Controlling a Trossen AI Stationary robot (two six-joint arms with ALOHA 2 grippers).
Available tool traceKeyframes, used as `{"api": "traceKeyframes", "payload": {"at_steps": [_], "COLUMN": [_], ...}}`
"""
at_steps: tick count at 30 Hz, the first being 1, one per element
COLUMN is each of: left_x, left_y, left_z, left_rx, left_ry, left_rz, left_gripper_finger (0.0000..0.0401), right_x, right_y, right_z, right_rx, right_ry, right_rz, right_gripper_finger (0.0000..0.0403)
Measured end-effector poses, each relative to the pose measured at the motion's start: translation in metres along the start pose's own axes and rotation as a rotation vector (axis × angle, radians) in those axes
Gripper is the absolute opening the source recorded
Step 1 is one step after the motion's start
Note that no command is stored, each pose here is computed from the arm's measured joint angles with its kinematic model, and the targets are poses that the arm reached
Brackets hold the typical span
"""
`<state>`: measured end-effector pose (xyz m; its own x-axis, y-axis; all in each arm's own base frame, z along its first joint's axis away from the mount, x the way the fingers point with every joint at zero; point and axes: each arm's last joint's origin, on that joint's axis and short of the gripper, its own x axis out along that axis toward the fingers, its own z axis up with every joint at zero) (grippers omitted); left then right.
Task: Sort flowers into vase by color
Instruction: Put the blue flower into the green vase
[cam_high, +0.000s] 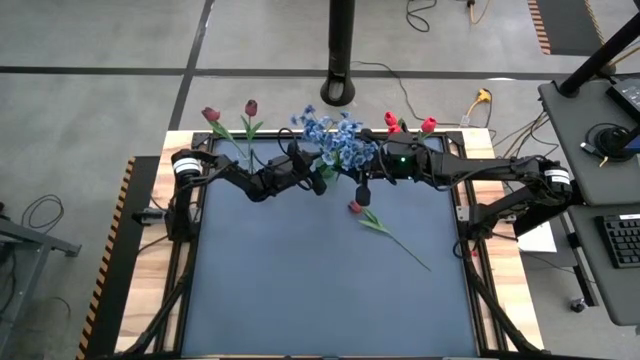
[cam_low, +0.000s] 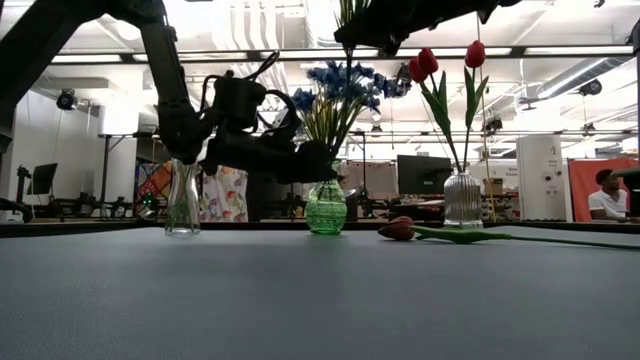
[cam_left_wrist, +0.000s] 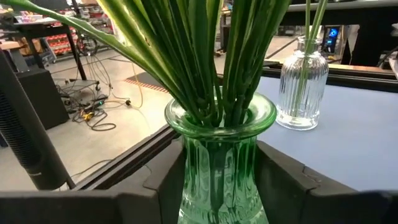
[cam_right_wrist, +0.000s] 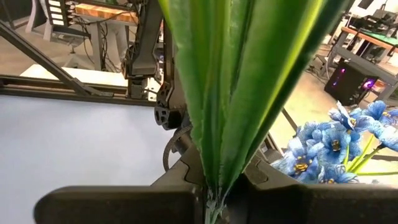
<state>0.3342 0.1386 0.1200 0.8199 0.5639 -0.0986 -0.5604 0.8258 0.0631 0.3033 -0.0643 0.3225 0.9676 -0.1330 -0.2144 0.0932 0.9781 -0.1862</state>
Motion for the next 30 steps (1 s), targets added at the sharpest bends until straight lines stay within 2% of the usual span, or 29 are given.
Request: {"api": "traceKeyframes", "payload": {"at_steps": [5,30], "left_x": [-0.0001,-0.0003], "left_y": [0.0004,0.0009], "left_z": [-0.001,-0.0026], "left_rx": [-0.004,-0.026], "left_ry": [0.012,0.022], "left_rz": [0.027,0.036], "left_gripper_finger": [0.0165,0.0163], "right_x": [0.0,0.0007], "right_y": [0.0,0.0015], "right_z": [0.0,-0.0077], "right_rx": [-0.001,-0.007], "right_ry": [0.0,0.022], "right_rz": [0.0,0.005], "right_gripper_finger": [0.0023,0.0023]}}
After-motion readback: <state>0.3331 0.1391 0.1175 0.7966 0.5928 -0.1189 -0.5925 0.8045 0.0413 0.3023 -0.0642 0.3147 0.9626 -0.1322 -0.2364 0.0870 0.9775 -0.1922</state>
